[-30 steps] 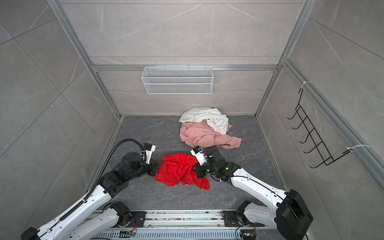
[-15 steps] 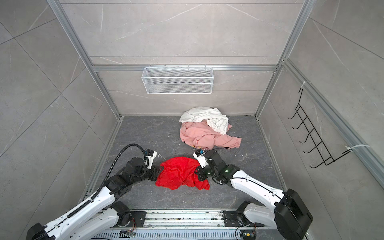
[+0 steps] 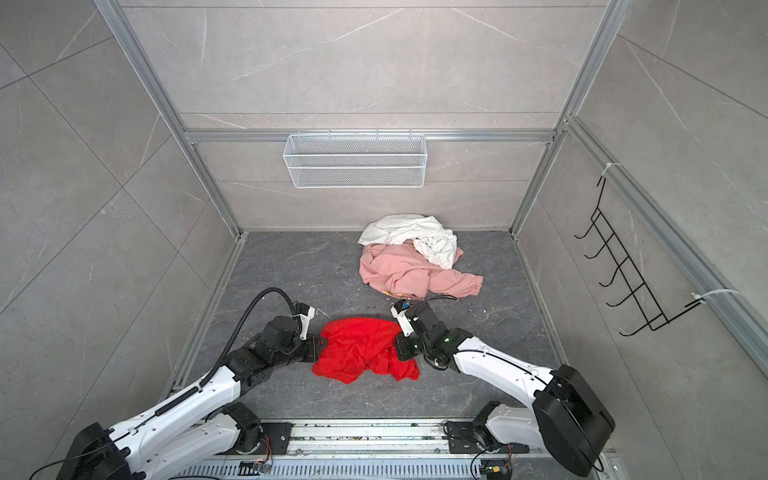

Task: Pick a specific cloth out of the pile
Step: 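Open both grippers to release the red cloth on the table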

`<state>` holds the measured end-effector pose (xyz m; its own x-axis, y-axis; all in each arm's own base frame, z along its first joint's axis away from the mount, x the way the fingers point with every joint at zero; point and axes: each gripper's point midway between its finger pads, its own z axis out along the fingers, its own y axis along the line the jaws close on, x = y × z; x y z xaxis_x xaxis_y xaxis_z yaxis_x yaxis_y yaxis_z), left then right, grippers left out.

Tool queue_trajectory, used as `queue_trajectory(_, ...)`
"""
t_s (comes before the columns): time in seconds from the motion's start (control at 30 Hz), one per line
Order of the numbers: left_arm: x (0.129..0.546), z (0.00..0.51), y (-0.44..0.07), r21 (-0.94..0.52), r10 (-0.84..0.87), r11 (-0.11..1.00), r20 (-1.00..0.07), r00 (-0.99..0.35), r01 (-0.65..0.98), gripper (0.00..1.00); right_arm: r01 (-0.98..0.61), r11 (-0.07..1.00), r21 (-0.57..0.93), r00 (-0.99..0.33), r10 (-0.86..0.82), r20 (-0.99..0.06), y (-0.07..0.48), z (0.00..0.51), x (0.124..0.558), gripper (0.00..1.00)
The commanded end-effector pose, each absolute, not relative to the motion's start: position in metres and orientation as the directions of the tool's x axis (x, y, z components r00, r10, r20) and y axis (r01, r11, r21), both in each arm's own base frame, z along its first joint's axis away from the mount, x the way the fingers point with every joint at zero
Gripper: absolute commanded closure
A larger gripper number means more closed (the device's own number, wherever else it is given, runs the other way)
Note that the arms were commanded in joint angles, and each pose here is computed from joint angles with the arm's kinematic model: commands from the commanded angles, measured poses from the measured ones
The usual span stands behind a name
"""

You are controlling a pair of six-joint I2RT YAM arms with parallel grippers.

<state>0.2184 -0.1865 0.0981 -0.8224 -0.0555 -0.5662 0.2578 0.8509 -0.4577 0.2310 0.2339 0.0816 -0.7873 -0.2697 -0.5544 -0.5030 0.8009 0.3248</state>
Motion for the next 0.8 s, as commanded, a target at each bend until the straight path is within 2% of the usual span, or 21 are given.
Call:
queue_trajectory(0.0,0.226,0.099,-0.190,-0.472,-0.087,0.850,-0.568,-0.818,0.236,1.00,-0.456,0.838,0.298,-0.823,-0.269,-0.501,0.225,0.066,0.230,1.00)
queue_trajectory(0.27,0.224,0.077,-0.188,-0.459,-0.084,0.865,-0.531,-0.843,0.203,1.00,-0.429,0.858,0.281,-0.841,-0.267,-0.470,0.220,0.050,0.228,0.99)
queue_trajectory(0.37,0.224,0.075,-0.187,-0.455,-0.083,0.868,-0.530,-0.844,0.200,1.00,-0.428,0.860,0.278,-0.841,-0.267,-0.470,0.219,0.050,0.228,0.89)
queue_trajectory(0.43,0.224,0.078,-0.187,-0.454,-0.078,0.866,-0.538,-0.839,0.210,0.99,-0.435,0.857,0.278,-0.839,-0.273,-0.471,0.219,0.053,0.227,0.78)
queue_trajectory(0.6,0.228,0.099,-0.182,-0.435,-0.086,0.870,-0.595,-0.799,0.231,0.61,-0.454,0.843,0.289,-0.820,-0.269,-0.504,0.220,0.079,0.226,0.47)
queue_trajectory(0.67,0.230,0.112,-0.177,-0.418,-0.087,0.877,-0.624,-0.776,0.238,0.51,-0.463,0.839,0.287,-0.808,-0.267,-0.525,0.219,0.093,0.226,0.39)
queue_trajectory(0.77,0.231,0.133,-0.170,-0.389,-0.085,0.887,-0.670,-0.738,0.251,0.40,-0.467,0.845,0.260,-0.781,-0.256,-0.570,0.212,0.116,0.228,0.32)
